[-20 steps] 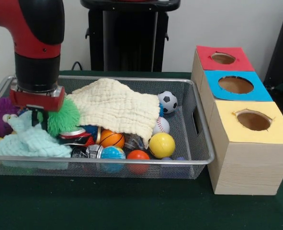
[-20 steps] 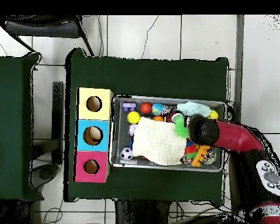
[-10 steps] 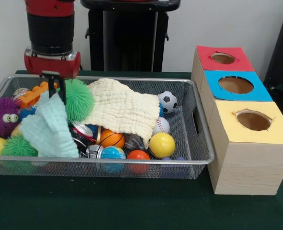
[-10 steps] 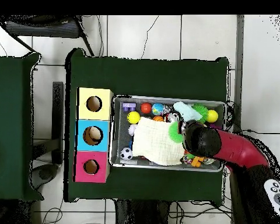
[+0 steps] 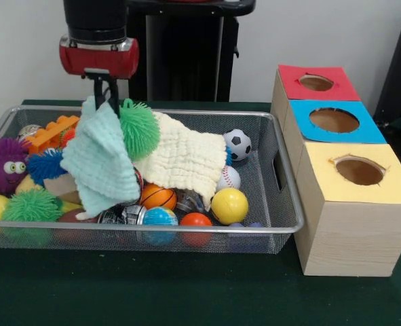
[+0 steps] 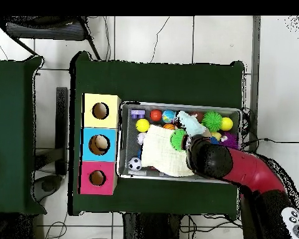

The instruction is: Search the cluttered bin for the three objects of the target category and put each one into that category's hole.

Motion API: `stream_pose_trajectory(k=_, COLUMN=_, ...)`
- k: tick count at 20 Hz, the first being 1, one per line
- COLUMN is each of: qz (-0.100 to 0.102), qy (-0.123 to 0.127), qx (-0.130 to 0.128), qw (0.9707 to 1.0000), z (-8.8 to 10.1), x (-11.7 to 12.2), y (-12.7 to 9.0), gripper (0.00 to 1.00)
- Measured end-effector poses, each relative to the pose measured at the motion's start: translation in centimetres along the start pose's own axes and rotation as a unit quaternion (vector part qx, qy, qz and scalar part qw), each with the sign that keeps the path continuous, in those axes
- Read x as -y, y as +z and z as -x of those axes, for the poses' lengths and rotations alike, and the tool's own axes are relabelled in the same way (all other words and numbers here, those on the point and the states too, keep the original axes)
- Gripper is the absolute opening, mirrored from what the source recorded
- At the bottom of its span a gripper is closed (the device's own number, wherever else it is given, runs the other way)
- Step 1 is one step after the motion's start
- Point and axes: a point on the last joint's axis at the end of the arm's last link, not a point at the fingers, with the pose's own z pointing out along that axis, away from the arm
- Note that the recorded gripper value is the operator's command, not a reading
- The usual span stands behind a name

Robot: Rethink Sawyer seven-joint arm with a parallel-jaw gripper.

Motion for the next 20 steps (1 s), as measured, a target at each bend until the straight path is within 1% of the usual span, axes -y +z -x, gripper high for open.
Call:
stream_pose_trajectory(k=6, qz=0.019, qy=0.011, qx=-0.009, qw=0.9997, z=-1.4, x=-2.1, y=-1.3, gripper=0.0)
stream_pose_trajectory(k=11, qz=0.036, qy=0.019, qx=-0.022, qw=0.999, z=-2.9, x=-4.4, y=-2.5, gripper=0.0)
stream_pose_trajectory(k=14, qz=0.04, qy=0.02, qx=-0.025, qw=0.9987, z=-3.5, x=-5.6, y=-3.1, gripper=0.0)
stream_pose_trajectory(k=15, qz=0.043, qy=0.019, qx=-0.028, qw=0.9985, z=-3.9, x=-6.4, y=-3.5, gripper=0.0)
stream_pose_trajectory(k=20, qz=0.049, qy=0.013, qx=-0.032, qw=0.9982, z=-4.6, x=-8.8, y=-4.3, gripper=0.0)
